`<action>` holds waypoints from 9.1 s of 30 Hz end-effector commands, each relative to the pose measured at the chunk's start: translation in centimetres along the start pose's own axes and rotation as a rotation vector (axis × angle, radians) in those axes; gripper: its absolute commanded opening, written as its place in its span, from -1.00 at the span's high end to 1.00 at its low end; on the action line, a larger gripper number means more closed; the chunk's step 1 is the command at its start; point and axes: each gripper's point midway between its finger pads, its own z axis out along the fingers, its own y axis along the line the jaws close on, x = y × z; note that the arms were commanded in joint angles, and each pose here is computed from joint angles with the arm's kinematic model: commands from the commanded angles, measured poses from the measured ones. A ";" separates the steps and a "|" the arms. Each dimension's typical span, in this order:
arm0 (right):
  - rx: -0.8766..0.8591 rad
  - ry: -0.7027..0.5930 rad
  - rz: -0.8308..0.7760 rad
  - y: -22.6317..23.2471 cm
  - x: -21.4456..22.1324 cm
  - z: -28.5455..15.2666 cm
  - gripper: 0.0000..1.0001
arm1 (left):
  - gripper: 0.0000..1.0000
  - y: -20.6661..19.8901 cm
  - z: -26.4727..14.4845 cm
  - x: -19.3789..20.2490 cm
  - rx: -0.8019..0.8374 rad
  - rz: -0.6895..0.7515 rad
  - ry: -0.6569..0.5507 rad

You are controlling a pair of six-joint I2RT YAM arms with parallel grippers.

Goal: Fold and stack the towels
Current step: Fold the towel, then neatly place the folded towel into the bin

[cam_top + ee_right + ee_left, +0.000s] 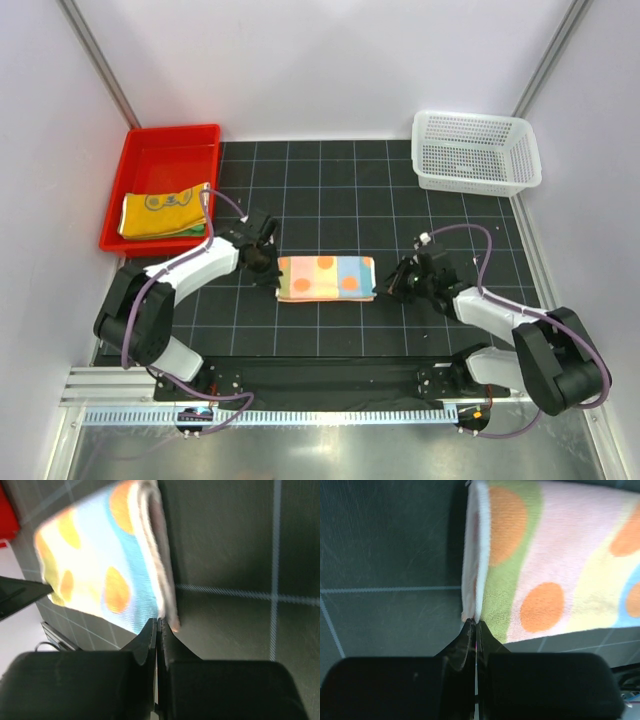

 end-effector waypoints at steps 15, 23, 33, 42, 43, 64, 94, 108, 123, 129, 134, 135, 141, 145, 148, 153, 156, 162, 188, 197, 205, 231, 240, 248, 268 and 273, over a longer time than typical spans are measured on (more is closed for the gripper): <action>0.083 -0.008 -0.086 -0.3 0.5 -1.2 0.32 | 0.24 2.1 0.0 0.9 -0.094 0.038 0.024; -0.010 0.037 -0.173 4.9 -1.2 -1.1 0.40 | 0.11 -0.7 -1.4 -2.8 -0.039 0.089 -0.049; -0.060 0.108 -0.180 4.0 1.6 2.6 0.44 | 0.07 1.1 2.5 -0.4 -0.079 0.080 0.035; -0.011 0.126 -0.188 1.4 2.7 3.3 0.45 | -0.09 1.0 3.1 0.7 -0.016 0.070 0.038; -0.004 0.127 -0.186 1.1 2.9 3.2 0.44 | -0.05 1.1 3.2 1.3 -0.012 0.065 0.053; -0.063 0.106 -0.185 2.2 2.9 2.1 0.43 | 1.00 1.3 4.6 2.5 -0.030 -0.003 0.119; -0.162 -0.049 -0.329 10.4 -2.6 -4.0 -0.99 | 1.00 12.8 -12.4 -21.9 -0.653 0.066 -0.258; -0.129 -0.020 -0.309 8.9 -4.8 -1.3 -0.99 | 1.00 21.7 -16.4 -28.5 -0.592 -0.193 -0.392; -0.072 -0.019 -0.332 7.9 -6.3 -0.4 -1.00 | 1.00 23.9 -15.2 -29.2 -0.397 -0.297 -0.447; -0.062 -0.021 -0.323 7.3 -6.1 -0.2 -0.99 | 1.00 21.7 -17.1 -30.1 -0.304 -0.296 -0.482; -0.068 -0.020 -0.316 7.4 -6.0 -0.2 -0.99 | 1.00 20.1 -19.0 -31.3 -0.239 -0.325 -0.534; -0.071 -0.024 -0.318 7.4 -6.2 -0.2 -1.00 | 1.00 19.8 -19.6 -31.7 -0.235 -0.326 -0.550; -0.067 -0.027 -0.312 7.3 -6.3 0.0 -0.99 | 1.00 17.6 -22.2 -32.8 -0.153 -0.318 -0.612; -0.072 -0.015 -0.307 7.2 -6.0 0.3 -0.99 | 1.00 17.5 -23.4 -33.1 -0.160 -0.313 -0.642; -0.071 -0.011 -0.308 7.2 -6.0 0.4 -0.99 | 1.00 18.1 -23.4 -32.4 -0.205 -0.311 -0.611; -0.066 -0.007 -0.307 7.0 -6.0 0.5 -0.99 | 1.00 18.9 -22.3 -30.3 -0.231 -0.297 -0.514; -0.066 0.000 -0.307 7.0 -6.0 0.8 -1.00 | 1.00 19.6 -21.5 -29.6 -0.235 -0.304 -0.464; -0.062 0.006 -0.310 7.0 -6.1 1.3 -1.00 | 1.00 22.3 -19.8 -28.1 -0.206 -0.349 -0.359; -0.008 0.090 -0.280 5.3 -6.2 5.2 -0.99 | 1.00 36.2 -10.7 -30.0 -0.633 -0.386 -0.262; -0.003 0.103 -0.271 4.7 -5.9 5.6 -0.99 | -0.03 36.5 -12.5 -29.6 -0.725 -0.434 -0.277; -0.017 0.091 -0.260 5.9 -6.1 4.6 -0.99 | -0.18 28.5 -13.1 -30.2 -0.499 -0.398 -0.368; 0.019 0.047 -0.283 6.5 -6.9 2.4 -0.99 | 0.06 16.3 -5.9 -28.5 -0.314 -0.053 -0.238; 0.013 0.038 -0.291 6.8 -6.9 1.7 -1.00 | 0.35 15.3 -4.3 -26.7 -0.273 -0.030 -0.171; -0.001 0.020 -0.290 7.6 -7.0 0.6 -0.99 | 0.60 15.6 -6.4 -24.9 -0.333 -0.024 -0.151; 0.042 -0.076 -0.336 10.0 -9.4 -3.5 -1.00 | -0.32 4.2 -15.4 -22.5 -0.017 0.084 -0.340; 0.054 -0.255 -0.378 11.4 -12.0 -7.2 -0.99 | -0.99 -4.9 -19.6 -19.3 0.336 0.208 -0.501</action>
